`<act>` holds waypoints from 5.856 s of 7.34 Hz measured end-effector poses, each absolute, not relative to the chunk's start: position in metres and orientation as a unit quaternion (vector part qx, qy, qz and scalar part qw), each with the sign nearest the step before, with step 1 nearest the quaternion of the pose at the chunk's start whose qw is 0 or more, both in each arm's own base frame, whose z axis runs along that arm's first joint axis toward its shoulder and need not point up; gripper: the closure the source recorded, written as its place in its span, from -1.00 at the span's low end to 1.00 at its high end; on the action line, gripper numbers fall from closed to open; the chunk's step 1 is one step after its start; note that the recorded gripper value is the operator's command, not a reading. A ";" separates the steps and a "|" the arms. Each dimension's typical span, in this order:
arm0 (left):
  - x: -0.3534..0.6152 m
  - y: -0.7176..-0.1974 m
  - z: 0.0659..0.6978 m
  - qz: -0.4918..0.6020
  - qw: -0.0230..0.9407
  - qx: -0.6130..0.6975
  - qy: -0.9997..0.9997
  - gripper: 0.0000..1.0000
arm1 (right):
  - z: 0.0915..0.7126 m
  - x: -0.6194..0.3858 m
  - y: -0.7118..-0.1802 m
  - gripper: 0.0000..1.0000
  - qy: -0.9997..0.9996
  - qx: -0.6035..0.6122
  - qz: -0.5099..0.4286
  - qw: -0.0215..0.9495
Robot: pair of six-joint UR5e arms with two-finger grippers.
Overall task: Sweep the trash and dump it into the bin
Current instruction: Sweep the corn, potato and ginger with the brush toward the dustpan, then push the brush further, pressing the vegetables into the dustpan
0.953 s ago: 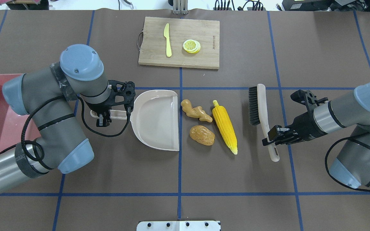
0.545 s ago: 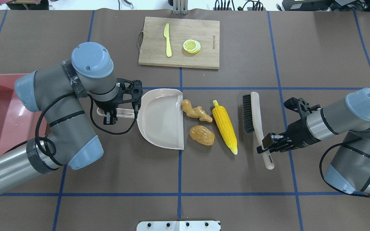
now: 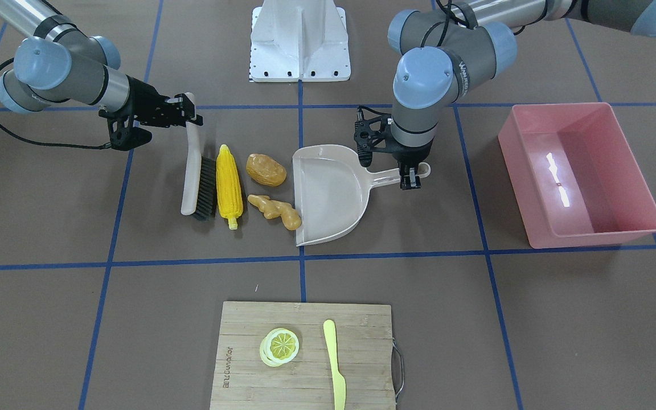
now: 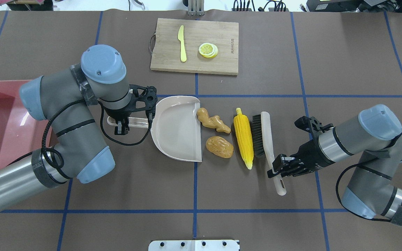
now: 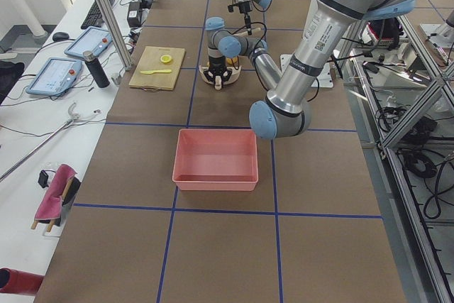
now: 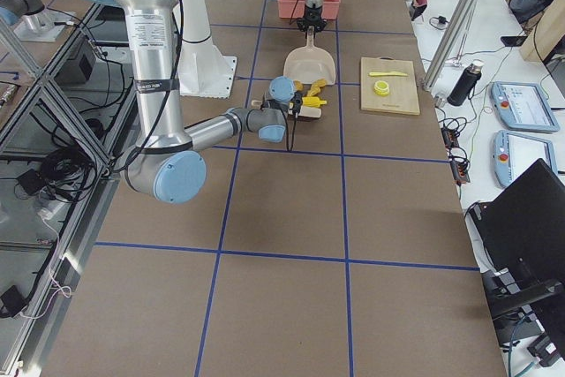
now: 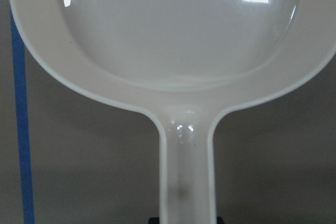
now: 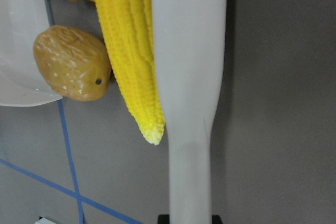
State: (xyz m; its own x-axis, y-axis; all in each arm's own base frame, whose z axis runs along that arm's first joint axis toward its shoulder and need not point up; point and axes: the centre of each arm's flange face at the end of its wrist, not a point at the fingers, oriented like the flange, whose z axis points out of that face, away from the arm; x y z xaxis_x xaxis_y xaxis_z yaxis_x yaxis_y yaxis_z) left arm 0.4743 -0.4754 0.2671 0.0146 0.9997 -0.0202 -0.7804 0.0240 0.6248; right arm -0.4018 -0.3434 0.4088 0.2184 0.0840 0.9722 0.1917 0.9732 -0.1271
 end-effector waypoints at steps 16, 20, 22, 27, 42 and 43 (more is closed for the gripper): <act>0.473 -0.475 0.261 0.660 0.677 0.222 0.237 1.00 | 0.322 -0.499 -0.358 1.00 -0.613 -0.097 -0.021 0.784; 0.474 -0.475 0.263 0.660 0.676 0.224 0.239 1.00 | 0.300 -0.523 -0.354 1.00 -0.607 -0.091 -0.016 0.790; 0.474 -0.474 0.265 0.659 0.675 0.227 0.240 1.00 | 0.291 -0.534 -0.354 1.00 -0.604 -0.088 -0.015 0.792; 0.473 -0.473 0.270 0.656 0.670 0.247 0.245 1.00 | 0.263 -0.550 -0.359 1.00 -0.593 -0.090 -0.008 0.800; 0.463 -0.469 0.301 0.633 0.656 0.317 0.262 1.00 | 0.205 -0.544 -0.362 1.00 -0.553 -0.108 0.005 0.826; 0.461 -0.468 0.302 0.630 0.655 0.322 0.264 1.00 | 0.199 -0.538 -0.361 1.00 -0.547 -0.108 0.006 0.830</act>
State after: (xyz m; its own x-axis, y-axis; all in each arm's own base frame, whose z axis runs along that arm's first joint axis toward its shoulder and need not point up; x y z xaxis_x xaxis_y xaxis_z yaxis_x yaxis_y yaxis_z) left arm 0.4611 -0.4676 0.3015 0.0658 0.9960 0.0601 -0.6556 -0.0023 0.7551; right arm -0.5379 -0.3609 0.1992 0.4005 0.1282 0.9073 0.1083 0.9766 -0.1858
